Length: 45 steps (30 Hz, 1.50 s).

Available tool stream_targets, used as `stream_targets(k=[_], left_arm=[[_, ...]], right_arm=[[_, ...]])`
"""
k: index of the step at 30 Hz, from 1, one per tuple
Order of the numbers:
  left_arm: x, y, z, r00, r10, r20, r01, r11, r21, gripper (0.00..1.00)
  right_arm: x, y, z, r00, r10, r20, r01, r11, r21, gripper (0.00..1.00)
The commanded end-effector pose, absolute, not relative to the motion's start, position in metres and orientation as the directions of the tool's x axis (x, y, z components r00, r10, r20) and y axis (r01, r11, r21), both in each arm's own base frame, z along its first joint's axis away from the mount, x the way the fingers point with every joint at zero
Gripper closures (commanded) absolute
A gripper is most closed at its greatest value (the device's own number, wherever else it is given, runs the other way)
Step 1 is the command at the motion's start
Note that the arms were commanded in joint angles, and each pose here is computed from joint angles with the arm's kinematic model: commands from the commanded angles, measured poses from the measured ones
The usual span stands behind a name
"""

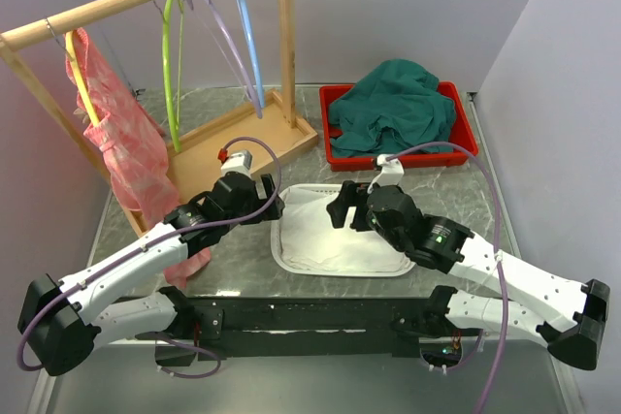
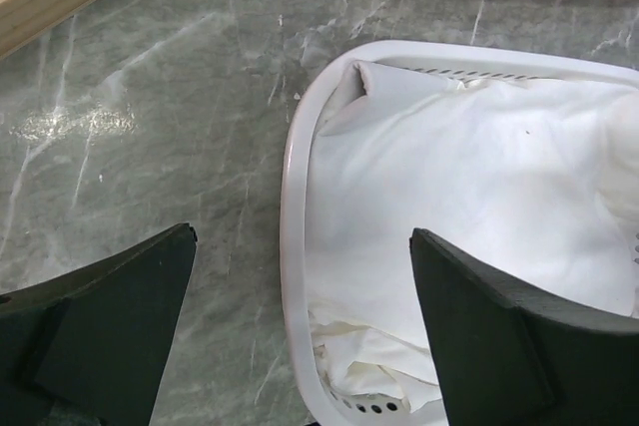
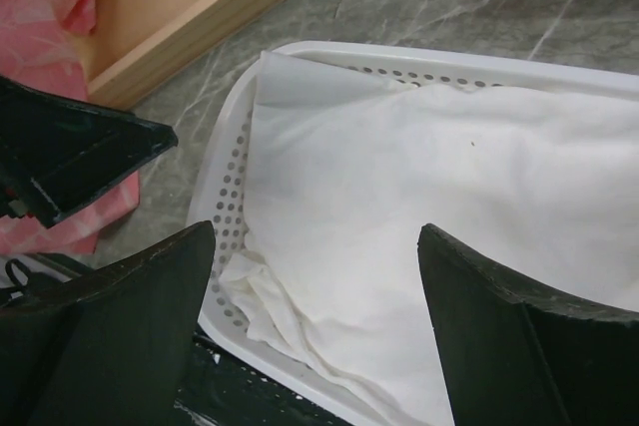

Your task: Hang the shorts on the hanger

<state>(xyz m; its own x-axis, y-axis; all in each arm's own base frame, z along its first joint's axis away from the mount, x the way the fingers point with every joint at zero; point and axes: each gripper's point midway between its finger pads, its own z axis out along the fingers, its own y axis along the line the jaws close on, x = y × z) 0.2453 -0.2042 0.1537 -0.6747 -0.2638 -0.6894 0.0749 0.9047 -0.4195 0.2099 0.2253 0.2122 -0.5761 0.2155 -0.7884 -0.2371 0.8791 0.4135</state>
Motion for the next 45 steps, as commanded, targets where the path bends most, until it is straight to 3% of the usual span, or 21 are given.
stream_targets(k=[1, 23, 35, 45], left_arm=[[0.249, -0.212, 0.172, -0.643, -0.283, -0.712, 0.126, 0.878, -0.462, 0.05], [0.236, -0.224, 0.123, -0.742, -0.212, -0.636, 0.133, 0.883, -0.450, 0.01], [0.229, -0.336, 0.104, -0.792, -0.166, -0.588, 0.243, 0.797, -0.553, 0.02], [0.233, -0.483, 0.101, -0.822, -0.112, -0.558, 0.330, 0.704, -0.628, 0.05]], right_arm=[[0.217, 0.214, 0.212, -0.549, 0.216, -0.807, -0.211, 0.899, 0.385, 0.10], [0.231, 0.209, 0.202, -0.568, 0.219, -0.793, -0.190, 0.903, 0.385, 0.09], [0.254, 0.176, 0.256, -0.467, 0.280, -0.839, -0.133, 0.915, 0.380, 0.08], [0.246, 0.105, 0.332, -0.263, 0.396, -0.880, -0.025, 0.909, 0.416, 0.06]])
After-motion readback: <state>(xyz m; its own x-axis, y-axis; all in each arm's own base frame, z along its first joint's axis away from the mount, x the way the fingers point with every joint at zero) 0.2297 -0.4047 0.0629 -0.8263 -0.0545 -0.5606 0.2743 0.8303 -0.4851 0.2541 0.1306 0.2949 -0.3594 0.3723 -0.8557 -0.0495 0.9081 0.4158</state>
